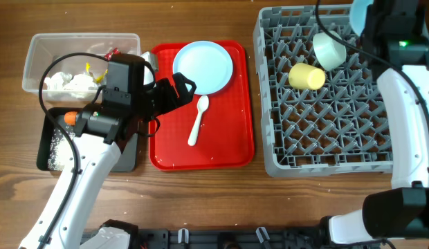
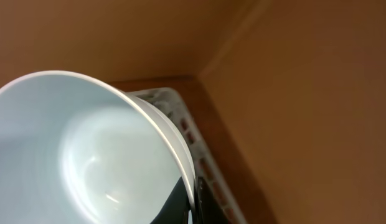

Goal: Sort waste into correct bins and load items into the dishwasher rack
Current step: 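Open the left gripper and carry the bowl right over the rack, then lower the light-blue bowl toward the rack's right side with right gripper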

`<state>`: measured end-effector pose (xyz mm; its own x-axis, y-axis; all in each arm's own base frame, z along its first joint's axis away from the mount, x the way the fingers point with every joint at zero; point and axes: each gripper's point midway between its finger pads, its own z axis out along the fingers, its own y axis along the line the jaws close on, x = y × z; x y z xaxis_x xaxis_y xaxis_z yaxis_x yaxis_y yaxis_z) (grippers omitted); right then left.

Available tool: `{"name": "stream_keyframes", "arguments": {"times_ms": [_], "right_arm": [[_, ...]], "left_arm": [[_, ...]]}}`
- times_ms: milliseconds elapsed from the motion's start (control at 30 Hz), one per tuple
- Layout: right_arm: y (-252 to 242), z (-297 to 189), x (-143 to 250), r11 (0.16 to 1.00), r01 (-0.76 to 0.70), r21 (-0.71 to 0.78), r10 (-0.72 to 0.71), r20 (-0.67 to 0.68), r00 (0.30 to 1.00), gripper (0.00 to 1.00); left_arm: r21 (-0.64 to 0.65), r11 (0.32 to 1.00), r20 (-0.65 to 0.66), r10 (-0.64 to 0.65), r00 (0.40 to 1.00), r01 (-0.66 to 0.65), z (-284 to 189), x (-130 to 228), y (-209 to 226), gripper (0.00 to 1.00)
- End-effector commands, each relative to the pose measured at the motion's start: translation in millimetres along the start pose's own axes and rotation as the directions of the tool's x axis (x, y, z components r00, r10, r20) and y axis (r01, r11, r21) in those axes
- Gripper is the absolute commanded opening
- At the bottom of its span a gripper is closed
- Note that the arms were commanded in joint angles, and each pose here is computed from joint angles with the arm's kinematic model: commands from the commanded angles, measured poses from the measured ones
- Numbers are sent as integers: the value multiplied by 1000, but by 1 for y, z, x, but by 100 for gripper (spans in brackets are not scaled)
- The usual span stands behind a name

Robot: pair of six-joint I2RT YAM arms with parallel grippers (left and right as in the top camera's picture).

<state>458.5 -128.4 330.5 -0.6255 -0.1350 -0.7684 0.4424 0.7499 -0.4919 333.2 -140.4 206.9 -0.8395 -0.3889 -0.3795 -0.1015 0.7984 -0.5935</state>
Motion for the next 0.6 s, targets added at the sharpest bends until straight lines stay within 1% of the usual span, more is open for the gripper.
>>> {"name": "stream_keyframes", "arguments": {"times_ms": [0,167,233,333,500,567], "right_arm": [[-31,11,-1,991,8,130,-6,-11,1000,4],[-58,32,8,952,4,305,11,-48,999,4],[-60,37,12,938,8,348,15,-65,998,4],[-51,49,22,936,40,349,-4,-103,995,4],[-41,67,48,903,95,418,-24,-171,985,4],[-38,72,56,899,95,427,-17,-183,983,4]], "left_arm": [[10,1000,29,20,999,-20,-7,-7,-5,100],[10,1000,29,20,999,-20,-7,-7,-5,100],[10,1000,29,20,999,-20,-7,-7,-5,100],[10,1000,29,20,999,-20,-7,-7,-5,100],[10,1000,29,20,999,-20,-7,-7,-5,100],[10,1000,29,20,999,-20,-7,-7,-5,100]]}}
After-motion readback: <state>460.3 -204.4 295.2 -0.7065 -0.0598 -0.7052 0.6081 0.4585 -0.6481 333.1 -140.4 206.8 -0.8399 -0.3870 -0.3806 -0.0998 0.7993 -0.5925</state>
